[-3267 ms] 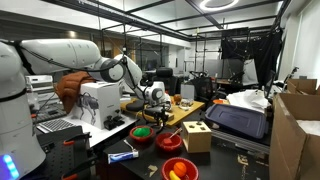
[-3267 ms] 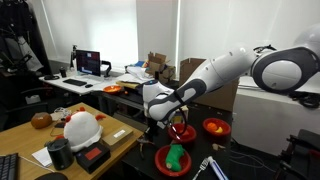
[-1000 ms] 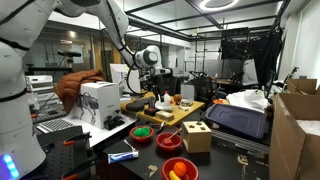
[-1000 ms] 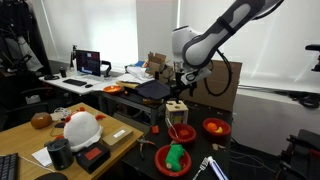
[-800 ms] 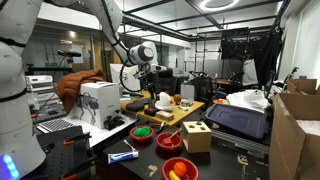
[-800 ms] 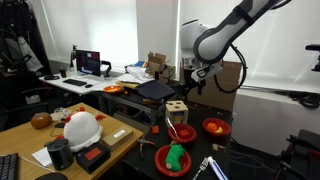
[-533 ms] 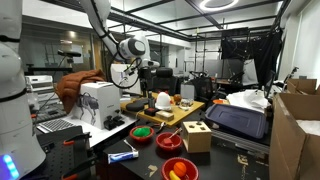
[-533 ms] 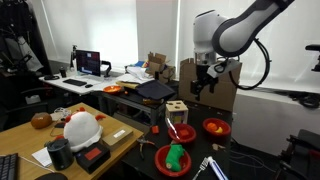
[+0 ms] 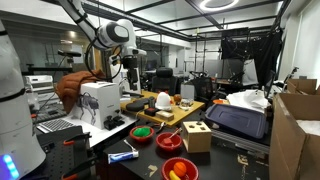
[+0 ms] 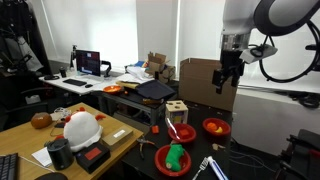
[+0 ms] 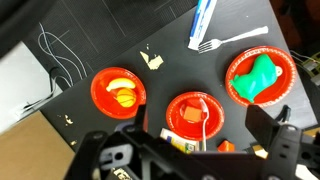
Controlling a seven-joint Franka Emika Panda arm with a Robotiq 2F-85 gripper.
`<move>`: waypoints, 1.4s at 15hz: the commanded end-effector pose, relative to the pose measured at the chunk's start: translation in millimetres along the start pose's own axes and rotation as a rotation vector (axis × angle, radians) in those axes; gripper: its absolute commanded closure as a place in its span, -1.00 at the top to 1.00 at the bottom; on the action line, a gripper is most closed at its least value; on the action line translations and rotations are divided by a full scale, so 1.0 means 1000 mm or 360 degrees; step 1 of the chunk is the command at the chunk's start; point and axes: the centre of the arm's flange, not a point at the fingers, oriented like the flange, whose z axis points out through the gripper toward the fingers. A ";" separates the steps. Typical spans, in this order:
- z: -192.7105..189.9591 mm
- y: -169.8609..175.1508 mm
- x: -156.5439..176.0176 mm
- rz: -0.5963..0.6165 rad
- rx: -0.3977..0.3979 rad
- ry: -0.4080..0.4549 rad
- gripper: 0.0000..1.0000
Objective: Put the pliers on the table
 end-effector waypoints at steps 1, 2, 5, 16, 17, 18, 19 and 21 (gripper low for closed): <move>-0.041 0.018 0.003 -0.0018 0.0044 -0.0011 1.00; -0.050 0.020 0.007 -0.0031 0.0048 -0.0017 1.00; -0.076 0.026 0.018 -0.0058 0.0023 -0.0052 1.00; -0.140 0.022 0.025 0.0000 -0.0072 -0.0111 1.00; -0.140 0.022 0.027 0.0017 -0.0075 -0.0105 1.00; -0.128 0.019 0.027 -0.0032 -0.0056 -0.0096 1.00; -0.129 0.020 0.028 -0.0031 -0.0054 -0.0093 1.00; -0.128 0.020 0.028 -0.0032 -0.0056 -0.0098 1.00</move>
